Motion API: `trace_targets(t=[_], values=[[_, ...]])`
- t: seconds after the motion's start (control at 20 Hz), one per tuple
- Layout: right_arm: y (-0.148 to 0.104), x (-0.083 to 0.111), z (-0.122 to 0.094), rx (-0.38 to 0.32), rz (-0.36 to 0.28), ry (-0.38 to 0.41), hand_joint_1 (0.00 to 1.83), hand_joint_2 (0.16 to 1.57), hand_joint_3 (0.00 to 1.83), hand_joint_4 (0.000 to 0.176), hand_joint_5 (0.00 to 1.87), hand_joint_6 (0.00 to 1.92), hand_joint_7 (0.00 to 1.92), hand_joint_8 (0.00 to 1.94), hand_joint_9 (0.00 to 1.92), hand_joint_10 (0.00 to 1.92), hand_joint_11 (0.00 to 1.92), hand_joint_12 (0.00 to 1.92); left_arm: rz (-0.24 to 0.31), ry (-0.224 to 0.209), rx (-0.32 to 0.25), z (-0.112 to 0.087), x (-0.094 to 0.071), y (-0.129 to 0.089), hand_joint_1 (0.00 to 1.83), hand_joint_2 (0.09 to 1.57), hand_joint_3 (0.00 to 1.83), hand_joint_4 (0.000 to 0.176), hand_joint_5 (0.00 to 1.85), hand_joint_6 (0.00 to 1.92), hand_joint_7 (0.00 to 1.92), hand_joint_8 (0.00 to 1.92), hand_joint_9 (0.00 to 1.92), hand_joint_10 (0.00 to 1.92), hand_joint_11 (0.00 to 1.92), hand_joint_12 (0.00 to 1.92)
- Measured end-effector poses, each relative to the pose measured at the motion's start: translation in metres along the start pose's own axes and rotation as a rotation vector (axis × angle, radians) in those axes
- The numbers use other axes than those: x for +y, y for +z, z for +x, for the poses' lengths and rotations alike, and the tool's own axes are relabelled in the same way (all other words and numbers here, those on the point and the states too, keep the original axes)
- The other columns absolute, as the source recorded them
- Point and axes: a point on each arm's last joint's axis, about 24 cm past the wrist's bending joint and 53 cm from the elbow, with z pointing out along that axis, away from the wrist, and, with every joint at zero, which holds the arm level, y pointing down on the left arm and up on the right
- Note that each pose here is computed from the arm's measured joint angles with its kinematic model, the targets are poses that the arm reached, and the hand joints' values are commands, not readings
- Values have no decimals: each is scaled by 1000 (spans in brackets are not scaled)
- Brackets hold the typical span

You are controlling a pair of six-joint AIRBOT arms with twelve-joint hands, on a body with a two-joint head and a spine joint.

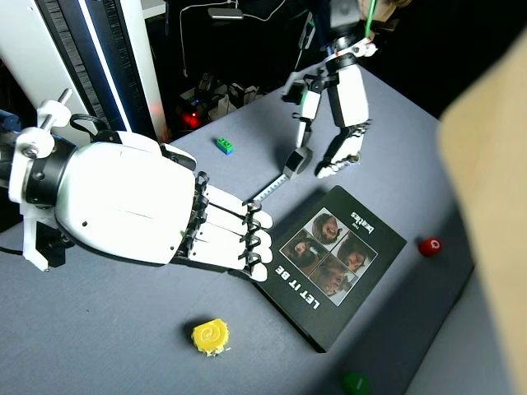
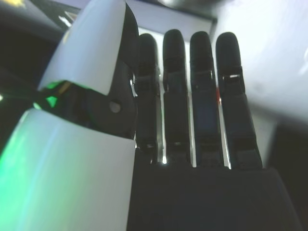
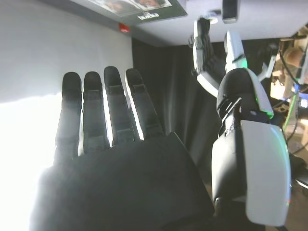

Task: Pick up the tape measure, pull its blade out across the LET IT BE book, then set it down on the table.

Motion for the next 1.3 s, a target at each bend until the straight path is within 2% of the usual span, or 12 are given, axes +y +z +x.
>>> trace_targets(t=[0.15,0.25,0.3,0.35,0.45,0.5,0.75,0.85,0.95,1.05,1.15,1.3], values=[[0,-1,-1,-6,12,11,26,1081,0,0,80,4,118,1,82,3,0,394,-7,48,1,-1,1,1,1203,1028,0,0,813,0,772,5,682,3,446,628],[0,0,0,-3,16,12,25,1082,0,0,82,3,123,1,83,3,0,416,-5,39,10,1,0,1,1203,1028,0,0,816,2,771,3,688,5,460,632],[0,0,0,-3,16,9,25,1082,0,0,82,3,124,2,83,2,0,420,-4,-18,10,1,1,1,1202,1028,0,0,816,2,771,3,689,6,459,631],[0,-1,0,-3,21,-10,25,1082,0,0,82,3,124,2,84,2,0,422,-2,-143,10,2,2,1,1199,1027,0,0,816,2,771,3,690,5,453,629],[1,0,-3,-4,25,-53,25,1082,0,0,85,4,124,1,83,2,0,422,-17,-306,3,4,7,0,1193,1026,0,0,816,1,771,2,692,5,452,627],[1,1,-3,-3,21,-55,24,1082,0,0,93,7,126,2,86,3,0,423,-29,-364,-5,3,10,-1,1193,1026,0,0,816,1,772,3,698,8,450,626],[2,4,6,17,2,-50,22,1082,0,0,71,2,120,0,87,2,0,448,-103,-508,-9,8,26,-2,1195,1027,0,0,812,0,775,2,696,4,441,620],[2,9,4,3,-16,-60,24,1082,0,0,73,2,121,0,88,2,0,428,-72,-602,-27,5,22,0,1195,1027,0,0,811,0,775,2,696,3,440,619],[2,12,0,-13,-32,-77,24,1082,0,0,76,3,121,0,88,1,0,419,-54,-721,-92,-5,22,-3,1195,1026,0,0,794,0,772,0,696,3,444,620],[2,14,0,-27,-44,-66,17,1080,0,0,76,2,121,0,90,2,0,421,-67,-726,-113,-7,26,-4,1203,1036,3,0,789,0,767,0,693,1,440,618],[-3,9,5,-85,-35,0,14,1080,0,0,76,2,120,0,90,2,0,422,-81,-722,-96,2,26,-7,1204,1038,4,0,788,0,766,0,691,0,439,617],[-9,2,2,-145,-21,15,1,1082,0,0,75,1,122,1,92,2,0,431,-43,-815,-121,0,26,-9,1200,1039,3,0,766,2,746,3,665,0,432,613]])
